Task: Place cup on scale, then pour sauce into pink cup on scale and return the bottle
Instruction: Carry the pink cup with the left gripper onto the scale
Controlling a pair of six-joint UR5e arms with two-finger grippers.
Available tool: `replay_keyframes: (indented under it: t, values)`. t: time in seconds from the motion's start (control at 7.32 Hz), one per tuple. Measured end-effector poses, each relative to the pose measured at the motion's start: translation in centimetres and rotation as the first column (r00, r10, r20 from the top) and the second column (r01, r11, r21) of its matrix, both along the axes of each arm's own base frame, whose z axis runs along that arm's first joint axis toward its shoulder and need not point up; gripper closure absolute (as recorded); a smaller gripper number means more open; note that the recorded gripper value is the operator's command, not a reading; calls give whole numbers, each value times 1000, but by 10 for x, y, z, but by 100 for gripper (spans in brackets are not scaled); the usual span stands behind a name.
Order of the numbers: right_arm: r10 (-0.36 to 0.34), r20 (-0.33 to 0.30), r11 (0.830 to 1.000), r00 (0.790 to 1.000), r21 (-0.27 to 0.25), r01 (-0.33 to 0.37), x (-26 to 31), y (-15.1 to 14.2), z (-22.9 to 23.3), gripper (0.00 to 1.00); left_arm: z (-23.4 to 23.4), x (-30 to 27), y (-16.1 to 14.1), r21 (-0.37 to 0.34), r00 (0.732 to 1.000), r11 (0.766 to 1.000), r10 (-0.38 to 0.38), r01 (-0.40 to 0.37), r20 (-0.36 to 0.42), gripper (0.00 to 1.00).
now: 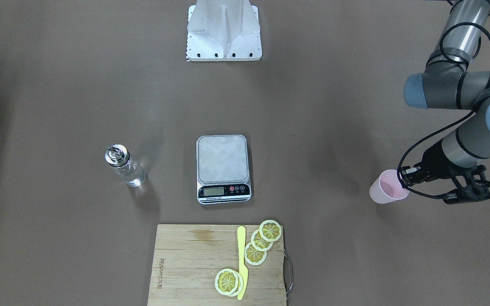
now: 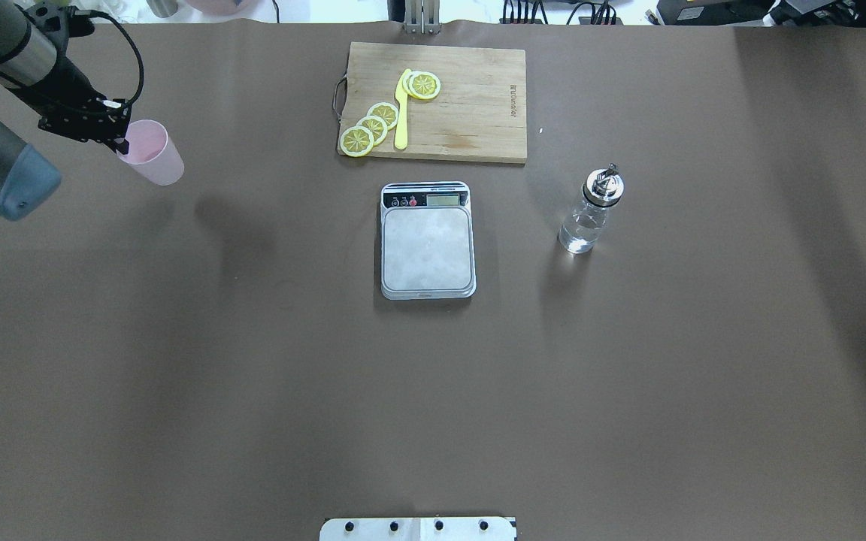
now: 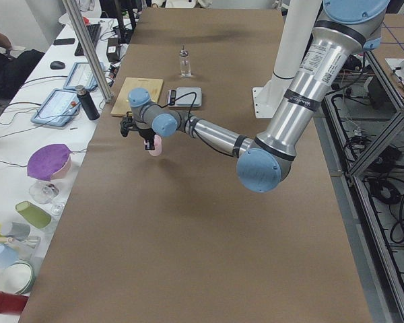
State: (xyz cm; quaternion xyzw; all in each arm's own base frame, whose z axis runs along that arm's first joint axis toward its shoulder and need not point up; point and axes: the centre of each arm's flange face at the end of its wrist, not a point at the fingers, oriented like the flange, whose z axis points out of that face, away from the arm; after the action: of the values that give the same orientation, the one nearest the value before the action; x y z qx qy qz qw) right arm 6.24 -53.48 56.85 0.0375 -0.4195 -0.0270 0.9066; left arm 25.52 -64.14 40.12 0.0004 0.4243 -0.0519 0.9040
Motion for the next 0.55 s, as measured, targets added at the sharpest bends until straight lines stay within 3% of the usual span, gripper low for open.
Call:
replay_keyframes:
  t: [0.27,0.55]
  values:
    - [-1,1,999,1000,45,1,-1,-1,-22,0,-84,21,0,-75,996,994,-78,75,-42,100]
    - [-11,4,994,1000,108,10,-6,-6,-53,0,-161,84,19,-136,988,984,-130,118,-81,100]
